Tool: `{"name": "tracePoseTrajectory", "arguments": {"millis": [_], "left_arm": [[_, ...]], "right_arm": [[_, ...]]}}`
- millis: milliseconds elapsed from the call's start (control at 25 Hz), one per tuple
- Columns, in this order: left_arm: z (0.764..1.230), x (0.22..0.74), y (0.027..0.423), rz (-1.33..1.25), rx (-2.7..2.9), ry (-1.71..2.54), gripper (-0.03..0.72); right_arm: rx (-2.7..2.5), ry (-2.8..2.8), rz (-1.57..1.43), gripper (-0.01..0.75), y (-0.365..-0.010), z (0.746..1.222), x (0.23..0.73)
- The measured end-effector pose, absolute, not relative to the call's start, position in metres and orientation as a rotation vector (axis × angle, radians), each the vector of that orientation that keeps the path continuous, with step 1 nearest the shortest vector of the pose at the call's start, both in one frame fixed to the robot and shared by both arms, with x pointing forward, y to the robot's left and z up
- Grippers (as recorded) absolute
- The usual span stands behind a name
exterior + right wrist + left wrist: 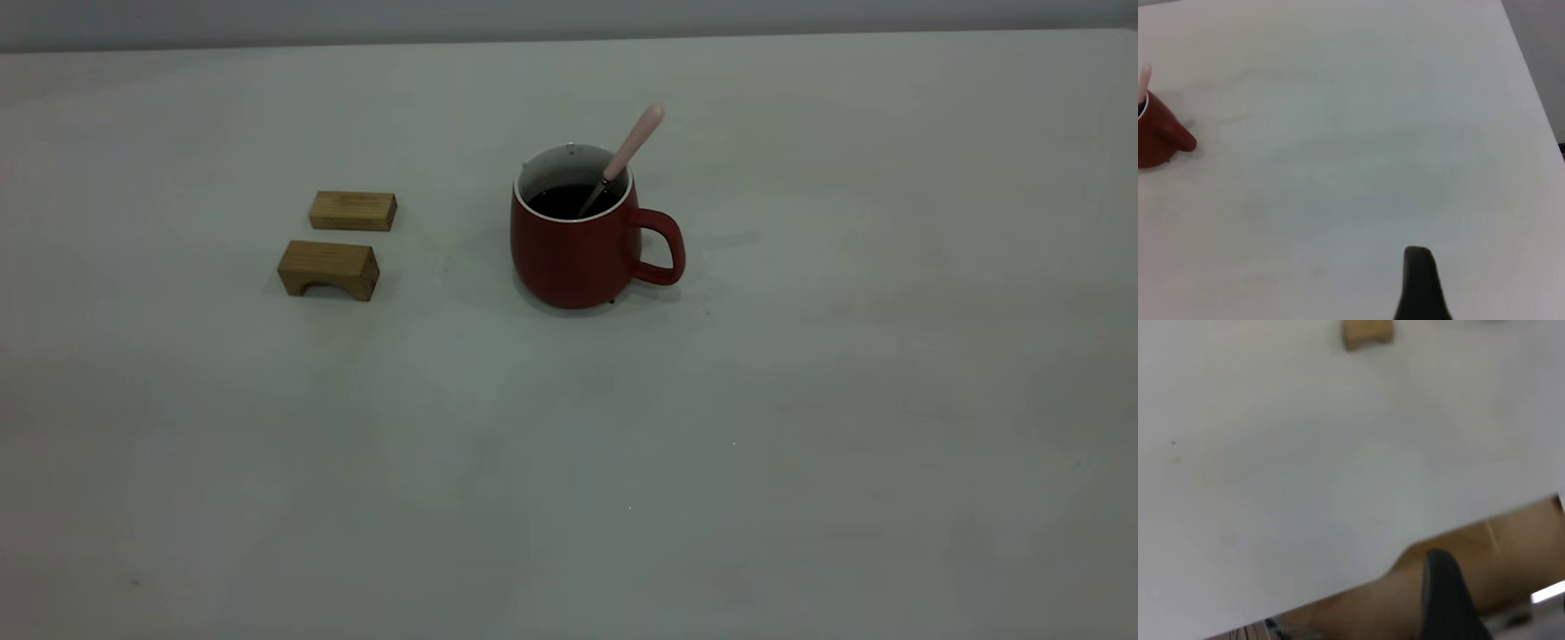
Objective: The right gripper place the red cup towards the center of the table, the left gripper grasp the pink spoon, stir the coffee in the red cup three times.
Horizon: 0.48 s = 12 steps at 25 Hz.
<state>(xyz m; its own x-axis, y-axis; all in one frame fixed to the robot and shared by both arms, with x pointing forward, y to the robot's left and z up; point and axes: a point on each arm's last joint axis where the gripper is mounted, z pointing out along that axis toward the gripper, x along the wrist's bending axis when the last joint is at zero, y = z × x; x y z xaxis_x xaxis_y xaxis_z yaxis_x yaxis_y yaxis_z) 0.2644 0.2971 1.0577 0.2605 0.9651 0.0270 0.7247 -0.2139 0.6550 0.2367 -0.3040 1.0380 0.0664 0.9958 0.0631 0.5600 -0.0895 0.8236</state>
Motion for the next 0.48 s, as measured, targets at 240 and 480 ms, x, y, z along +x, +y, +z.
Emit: {"name": "tracePoseTrajectory", "arguments": {"millis": [240,480], "left_arm": [[1.042,0.242,0.304,0.75,1.794,1.704,0.492],[1.034,0.229,0.303,0.821,1.685,1.757,0.492]], "right_arm": [[1.722,1.558,0.89,0.584,-0.304,1.038,0.237],[1.722,1.558,0.89,0.584,-0.304,1.038,0.237]]}}
